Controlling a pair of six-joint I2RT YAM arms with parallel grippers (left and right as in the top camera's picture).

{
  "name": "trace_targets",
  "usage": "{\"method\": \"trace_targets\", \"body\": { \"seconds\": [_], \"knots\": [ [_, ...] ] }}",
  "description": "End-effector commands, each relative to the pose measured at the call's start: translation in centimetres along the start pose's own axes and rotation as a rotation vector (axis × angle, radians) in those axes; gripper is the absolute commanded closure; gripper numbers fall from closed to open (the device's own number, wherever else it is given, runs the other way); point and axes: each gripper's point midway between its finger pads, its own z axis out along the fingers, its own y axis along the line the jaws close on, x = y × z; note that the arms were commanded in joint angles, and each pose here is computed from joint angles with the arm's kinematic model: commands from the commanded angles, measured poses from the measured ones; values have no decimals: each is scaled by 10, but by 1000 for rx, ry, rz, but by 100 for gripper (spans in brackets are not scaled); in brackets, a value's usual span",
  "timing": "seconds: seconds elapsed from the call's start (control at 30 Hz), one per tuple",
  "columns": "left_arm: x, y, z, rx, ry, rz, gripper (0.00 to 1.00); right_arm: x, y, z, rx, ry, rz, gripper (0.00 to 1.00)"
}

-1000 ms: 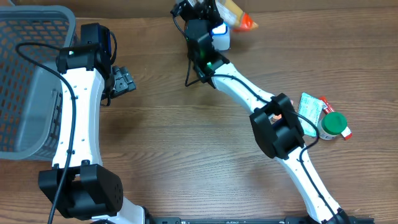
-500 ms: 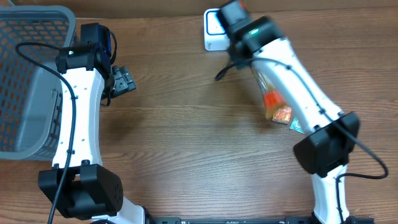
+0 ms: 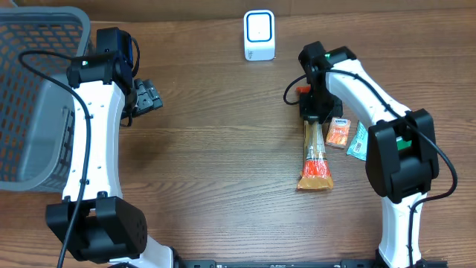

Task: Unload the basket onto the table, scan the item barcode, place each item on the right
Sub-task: 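Bring the pasta packet back right and lower it beside the tissue pack, then release the pasta packet and retract the right gripper to the right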

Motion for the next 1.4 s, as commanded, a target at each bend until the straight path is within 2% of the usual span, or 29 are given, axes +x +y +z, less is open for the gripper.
{"method": "trace_targets", "body": {
  "seconds": [0.0, 0.13, 0.3, 0.4, 0.63, 0.67, 0.7, 0.87, 1.37],
  "knots": [
    [-4, 0, -3, 5, -11, 18, 0, 10, -38, -3, 194, -4, 23, 93],
    [-4, 0, -3, 5, -11, 18, 0, 17, -56, -6, 292, 13, 13, 82],
    [-4, 0, -3, 5, -10, 17, 0, 19, -62, -9, 326, 19, 9, 59],
    [-4, 0, -3, 5, -11, 17, 0, 20, -62, -17, 322, 6, 15, 53],
    [-4, 0, -3, 5, -11, 17, 0, 17, -53, -71, 219, -136, 37, 48],
    [-4, 0, -3, 5, -10, 17, 0, 16, -52, -82, 197, -166, 42, 39],
    [-4, 0, -3, 5, -11, 17, 0, 16, -51, -91, 182, -192, 46, 1],
    [-4, 0, -3, 5, -10, 17, 0, 19, -52, -121, 149, -273, 56, 0],
    [-4, 0, -3, 5, -10, 17, 0, 16, -51, -121, 144, -284, 57, 0]
  ]
}}
